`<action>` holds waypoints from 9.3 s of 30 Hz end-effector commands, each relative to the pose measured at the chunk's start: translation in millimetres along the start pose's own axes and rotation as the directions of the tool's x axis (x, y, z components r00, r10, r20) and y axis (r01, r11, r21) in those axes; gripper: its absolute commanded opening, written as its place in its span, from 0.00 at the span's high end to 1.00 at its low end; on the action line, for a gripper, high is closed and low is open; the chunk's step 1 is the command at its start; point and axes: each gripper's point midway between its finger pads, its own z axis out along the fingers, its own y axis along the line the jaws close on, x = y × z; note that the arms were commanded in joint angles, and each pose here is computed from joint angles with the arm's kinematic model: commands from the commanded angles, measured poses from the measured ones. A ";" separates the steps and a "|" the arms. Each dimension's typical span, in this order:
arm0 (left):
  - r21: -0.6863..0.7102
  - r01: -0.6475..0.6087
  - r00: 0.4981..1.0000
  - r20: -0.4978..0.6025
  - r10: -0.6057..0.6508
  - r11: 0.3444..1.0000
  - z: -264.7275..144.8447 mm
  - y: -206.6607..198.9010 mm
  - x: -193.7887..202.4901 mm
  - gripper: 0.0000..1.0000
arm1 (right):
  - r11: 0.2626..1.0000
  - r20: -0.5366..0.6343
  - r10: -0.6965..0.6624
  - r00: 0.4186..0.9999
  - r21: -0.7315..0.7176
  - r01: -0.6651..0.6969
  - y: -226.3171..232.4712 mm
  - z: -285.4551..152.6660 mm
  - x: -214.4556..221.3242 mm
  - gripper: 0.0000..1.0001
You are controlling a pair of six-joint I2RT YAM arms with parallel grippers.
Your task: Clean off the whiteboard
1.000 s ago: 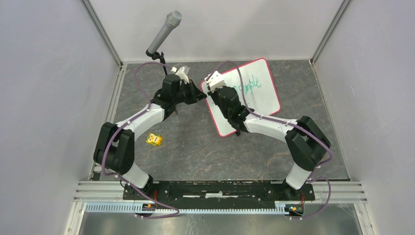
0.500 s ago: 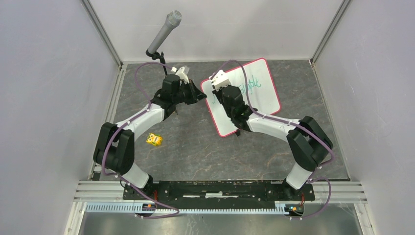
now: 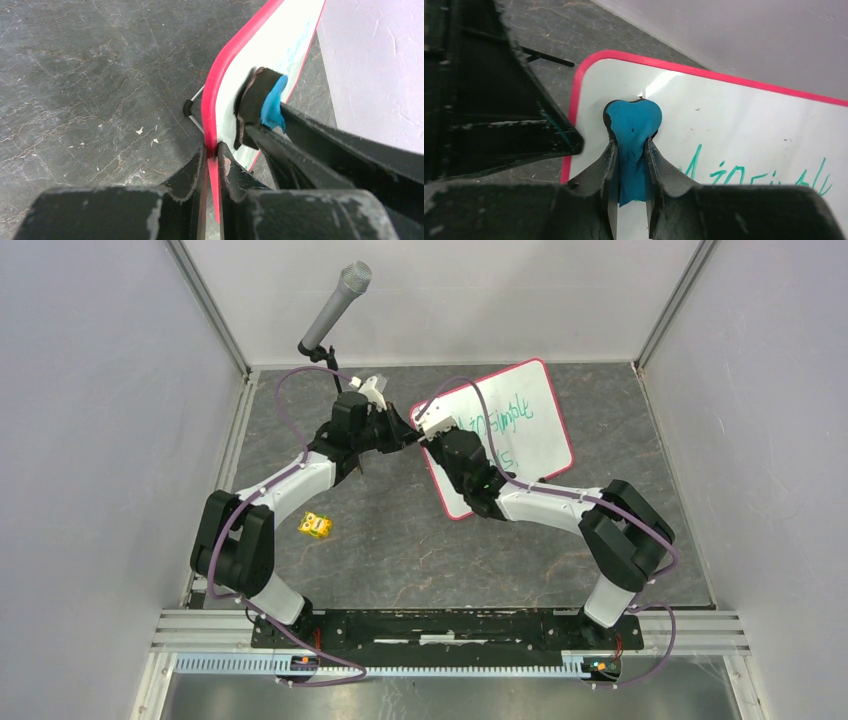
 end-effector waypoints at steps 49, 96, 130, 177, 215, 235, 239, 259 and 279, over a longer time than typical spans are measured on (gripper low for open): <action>0.098 -0.087 0.994 0.070 0.080 0.991 -16.2 -39.1 -26.3 0.93 | 0.989 -0.117 0.084 0.990 0.131 -0.068 -87.5 -9.3 75.6 0.83; 0.075 -0.048 0.999 0.021 0.047 0.996 -8.7 -34.2 -21.3 0.92 | 0.968 -0.099 0.240 0.966 0.099 -0.231 -72.3 -25.7 95.7 0.82; 0.080 -0.051 0.998 0.030 0.049 0.995 -12.1 -38.9 -22.6 0.94 | 0.947 -0.118 0.269 0.956 0.213 -0.240 -64.3 -31.5 90.5 0.82; 0.088 -0.053 0.998 0.026 0.050 0.995 -13.3 -42.1 -20.6 0.94 | 0.984 -0.040 0.163 0.986 -0.067 -0.166 47.5 -37.0 32.9 0.84; 0.075 -0.064 0.998 0.020 0.063 0.995 -12.2 -40.3 -19.5 0.94 | 0.845 -0.205 0.465 0.861 0.392 -0.363 -86.9 -61.7 157.4 0.83; 0.087 -0.062 0.998 0.030 0.060 0.994 -15.4 -44.8 -21.4 0.94 | 0.779 -0.137 0.590 0.796 0.356 -0.516 -96.5 -71.4 161.9 0.83; 0.088 -0.062 0.998 0.027 0.060 0.994 -14.8 -44.9 -20.9 0.94 | 0.838 -0.090 0.525 0.846 0.229 -0.495 -60.8 -64.6 119.5 0.83; 0.095 -0.064 0.998 0.034 0.061 0.993 -17.8 -48.0 -23.2 0.94 | 0.696 -0.104 0.674 0.731 0.418 -0.583 -108.9 -79.1 182.9 0.82; 0.091 -0.059 0.998 0.028 0.057 0.994 -15.8 -45.5 -20.7 0.94 | 0.936 -0.013 0.339 0.941 -0.091 -0.339 15.0 -55.0 55.6 0.82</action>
